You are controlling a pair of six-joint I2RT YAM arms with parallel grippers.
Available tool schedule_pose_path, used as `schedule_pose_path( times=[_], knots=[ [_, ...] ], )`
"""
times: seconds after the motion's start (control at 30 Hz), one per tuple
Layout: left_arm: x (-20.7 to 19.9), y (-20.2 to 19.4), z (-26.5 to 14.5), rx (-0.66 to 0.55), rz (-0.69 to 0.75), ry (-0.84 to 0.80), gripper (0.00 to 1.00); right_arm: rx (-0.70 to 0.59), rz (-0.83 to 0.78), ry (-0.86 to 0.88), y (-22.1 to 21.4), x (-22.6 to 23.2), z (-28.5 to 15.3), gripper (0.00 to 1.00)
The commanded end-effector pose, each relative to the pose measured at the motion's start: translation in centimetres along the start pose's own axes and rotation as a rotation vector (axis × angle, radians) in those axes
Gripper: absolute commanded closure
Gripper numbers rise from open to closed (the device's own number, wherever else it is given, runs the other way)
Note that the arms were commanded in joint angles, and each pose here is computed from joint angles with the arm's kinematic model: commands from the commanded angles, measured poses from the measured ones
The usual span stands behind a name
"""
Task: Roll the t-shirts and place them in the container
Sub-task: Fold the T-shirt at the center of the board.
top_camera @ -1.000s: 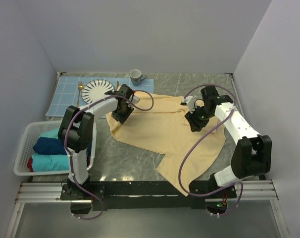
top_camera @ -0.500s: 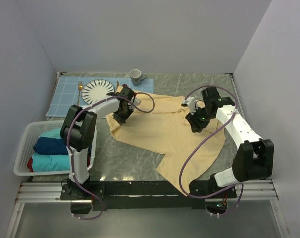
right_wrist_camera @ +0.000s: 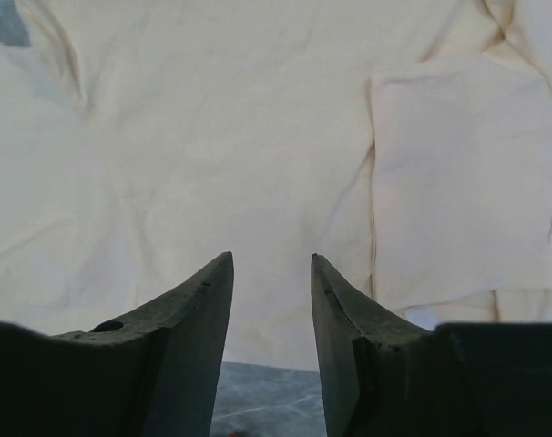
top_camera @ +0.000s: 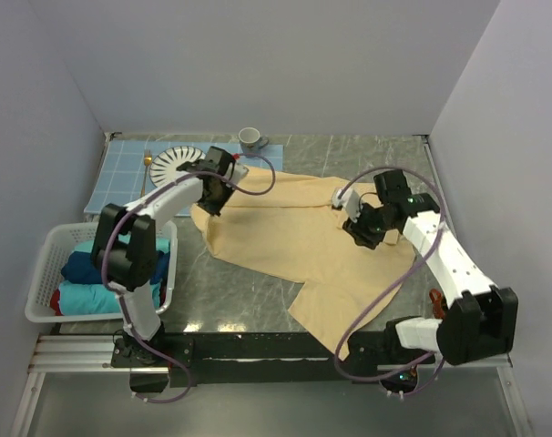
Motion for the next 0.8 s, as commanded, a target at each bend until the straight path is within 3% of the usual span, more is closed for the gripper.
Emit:
schedule_pose_path(
  times=[0.0,0.13,0.3,0.47,0.63,0.77],
  knots=[
    [2.5,-0.9,-3.4,-0.069,-0.055,0.060,0.99,-0.053,-0.355,-0.053,0.7,1.7,-0.8,0.52],
    [3.8,-1.9,-4.6,-0.092,-0.124,0.055,0.99,-0.040,-0.629,0.009,-0.7,5.0,0.2,0.52],
    [3.9,-2.8,-4.7,-0.124,-0.135,0.059,0.99,-0.135,-1.052,0.047,-2.8,9.2,0.0,0.52],
    [4.7,-2.7,-4.6,-0.144,-0.156,0.093,0.99,-0.234,-1.351,0.187,-6.0,13.2,1.2,0.54],
    [5.6,-2.9,-4.9,-0.149,-0.172,0.109,0.99,-0.383,-1.418,0.262,-5.4,14.5,1.7,0.52],
    [6.0,-3.2,-5.1,-0.148,-0.178,0.118,0.99,-0.404,-1.403,0.378,-4.4,14.8,1.9,0.49]
  ],
)
Point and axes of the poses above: each gripper's point midway between its finger pads, its own z axis out along the fingers, its own x axis along the line the jaws close on, y = z × x, the point moved 10 cm from there along -z, back along the fingers, and after that the axes turned 4 degrees about -z, right-handed, at the moved point
